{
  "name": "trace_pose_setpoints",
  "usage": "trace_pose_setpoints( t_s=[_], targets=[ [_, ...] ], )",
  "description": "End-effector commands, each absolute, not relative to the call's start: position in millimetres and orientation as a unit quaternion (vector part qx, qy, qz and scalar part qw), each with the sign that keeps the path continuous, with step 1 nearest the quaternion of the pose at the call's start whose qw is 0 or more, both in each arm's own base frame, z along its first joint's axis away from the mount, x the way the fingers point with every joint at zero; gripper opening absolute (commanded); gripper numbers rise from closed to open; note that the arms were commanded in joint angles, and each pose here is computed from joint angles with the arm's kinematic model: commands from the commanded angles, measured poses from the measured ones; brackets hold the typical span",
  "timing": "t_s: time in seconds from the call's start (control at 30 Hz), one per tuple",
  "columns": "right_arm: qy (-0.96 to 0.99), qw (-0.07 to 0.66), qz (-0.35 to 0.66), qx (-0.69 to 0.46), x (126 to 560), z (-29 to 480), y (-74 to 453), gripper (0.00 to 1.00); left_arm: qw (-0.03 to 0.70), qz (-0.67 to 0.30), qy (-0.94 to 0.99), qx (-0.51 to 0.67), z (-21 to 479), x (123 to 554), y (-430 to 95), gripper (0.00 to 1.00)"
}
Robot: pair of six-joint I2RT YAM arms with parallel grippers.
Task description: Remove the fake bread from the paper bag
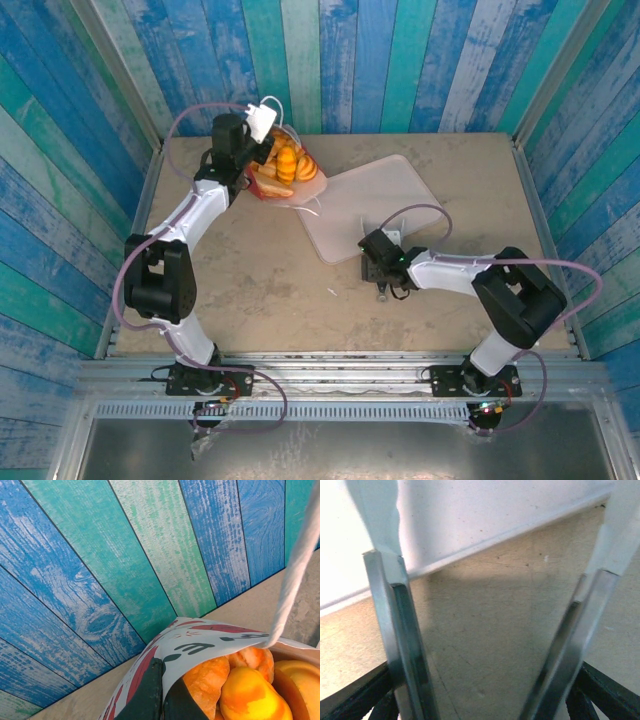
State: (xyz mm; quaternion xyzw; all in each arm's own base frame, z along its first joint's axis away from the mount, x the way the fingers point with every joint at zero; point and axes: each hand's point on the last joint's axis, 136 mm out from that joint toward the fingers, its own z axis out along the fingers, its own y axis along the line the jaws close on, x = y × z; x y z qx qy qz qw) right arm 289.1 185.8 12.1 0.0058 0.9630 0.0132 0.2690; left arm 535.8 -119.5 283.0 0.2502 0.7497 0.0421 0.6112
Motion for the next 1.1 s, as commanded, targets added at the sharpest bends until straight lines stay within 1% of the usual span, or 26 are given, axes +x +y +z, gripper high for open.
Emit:
trace_pose_setpoints(
  t_s=[0.0,0.07,0.2,0.37,0.5,0.57,0.67,0.7,0.77,0.93,1.07],
  targets=[
    [0.988,0.142,-0.063,0.008,221.7,-37.5,137.0,0.82,0.677,0.045,0.697,0.234,360.3,513.9,-115.9,0.0],
    [0.988,0.142,-0.067,0.013,220.7,-38.5,136.6,0.81,0.677,0.044,0.696,0.234,360.3,514.5,-116.1,0.0],
    [0.987,0.142,-0.075,0.027,221.7,-43.1,134.6,0.76,0.675,0.042,0.698,0.235,358.7,514.4,-116.6,0.0],
    [0.986,0.142,-0.076,0.032,222.4,-46.5,134.8,0.64,0.676,0.044,0.698,0.234,360.0,513.5,-115.9,0.0],
    [0.986,0.141,-0.075,0.04,217.5,-47.1,130.8,0.59,0.675,0.044,0.699,0.234,358.9,513.4,-115.9,0.0],
    [0.986,0.143,-0.073,0.041,216.3,-46.0,130.0,0.53,0.675,0.043,0.698,0.234,359.0,513.0,-116.0,0.0],
    [0.986,0.149,-0.069,0.043,218.8,-39.7,131.2,0.36,0.674,0.042,0.7,0.233,357.5,512.6,-115.7,0.0],
    [0.985,0.154,-0.066,0.04,221.5,-34.9,133.6,0.3,0.674,0.041,0.7,0.233,357.6,512.1,-115.9,0.0],
    [0.984,0.167,-0.059,0.032,228.8,-22.4,138.6,0.26,0.674,0.041,0.7,0.232,357.9,511.7,-115.9,0.0],
    [0.972,0.234,-0.03,0.011,258.5,32.9,155.3,0.26,0.674,0.044,0.702,0.226,358.1,511.6,-113.2,0.0],
    [0.956,0.293,0.022,0.0,283.3,86.4,171.4,0.26,0.673,0.038,0.704,0.223,356.0,511.5,-114.5,0.0]
  ],
)
